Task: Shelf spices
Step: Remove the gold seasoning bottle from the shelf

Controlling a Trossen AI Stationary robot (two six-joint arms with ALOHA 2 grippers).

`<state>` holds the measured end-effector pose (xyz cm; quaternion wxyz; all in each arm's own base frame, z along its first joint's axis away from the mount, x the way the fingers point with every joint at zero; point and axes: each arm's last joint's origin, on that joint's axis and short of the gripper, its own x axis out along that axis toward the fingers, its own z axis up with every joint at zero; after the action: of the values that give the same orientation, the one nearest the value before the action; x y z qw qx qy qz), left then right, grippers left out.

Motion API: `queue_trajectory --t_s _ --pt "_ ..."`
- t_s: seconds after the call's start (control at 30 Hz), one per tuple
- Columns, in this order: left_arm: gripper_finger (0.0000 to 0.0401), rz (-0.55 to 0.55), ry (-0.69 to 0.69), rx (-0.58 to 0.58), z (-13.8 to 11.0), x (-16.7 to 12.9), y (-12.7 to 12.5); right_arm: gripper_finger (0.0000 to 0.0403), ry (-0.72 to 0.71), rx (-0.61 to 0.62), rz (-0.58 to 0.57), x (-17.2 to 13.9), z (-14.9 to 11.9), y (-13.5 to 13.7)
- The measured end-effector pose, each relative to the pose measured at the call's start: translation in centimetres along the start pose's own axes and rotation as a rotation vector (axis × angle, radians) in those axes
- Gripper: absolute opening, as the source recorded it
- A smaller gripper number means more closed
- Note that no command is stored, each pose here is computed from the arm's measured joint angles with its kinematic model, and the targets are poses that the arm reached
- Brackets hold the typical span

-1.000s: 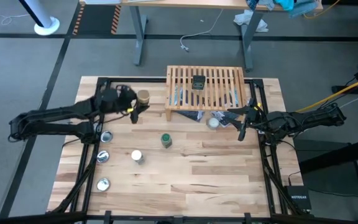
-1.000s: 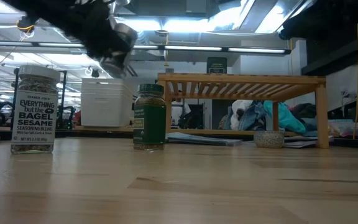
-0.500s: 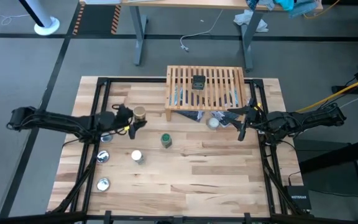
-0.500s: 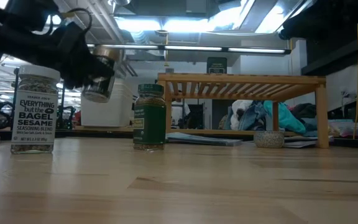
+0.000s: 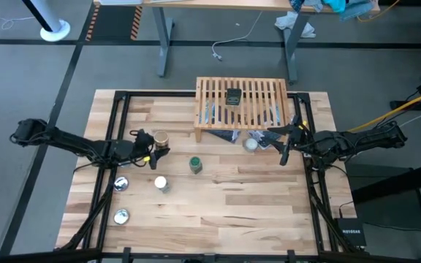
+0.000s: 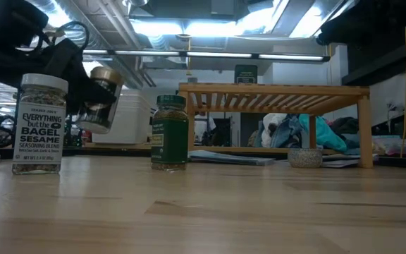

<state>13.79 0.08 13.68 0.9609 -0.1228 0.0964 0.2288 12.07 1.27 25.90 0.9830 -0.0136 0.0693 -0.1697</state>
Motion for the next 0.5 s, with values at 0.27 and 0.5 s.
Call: queue_trajectory --t_s 0.27,0.5 --pt "0.0266 0.012 0.085 -0.031 -1.5 0.4 -0.5 0.0182 0.0 0.0 0.0 0.0 0.0 0.0" --pt "0.0267 0.016 0.075 0.005 -2.3 1.1 -1.4 0.0182 0.0 0.0 0.0 0.0 0.0 0.0"
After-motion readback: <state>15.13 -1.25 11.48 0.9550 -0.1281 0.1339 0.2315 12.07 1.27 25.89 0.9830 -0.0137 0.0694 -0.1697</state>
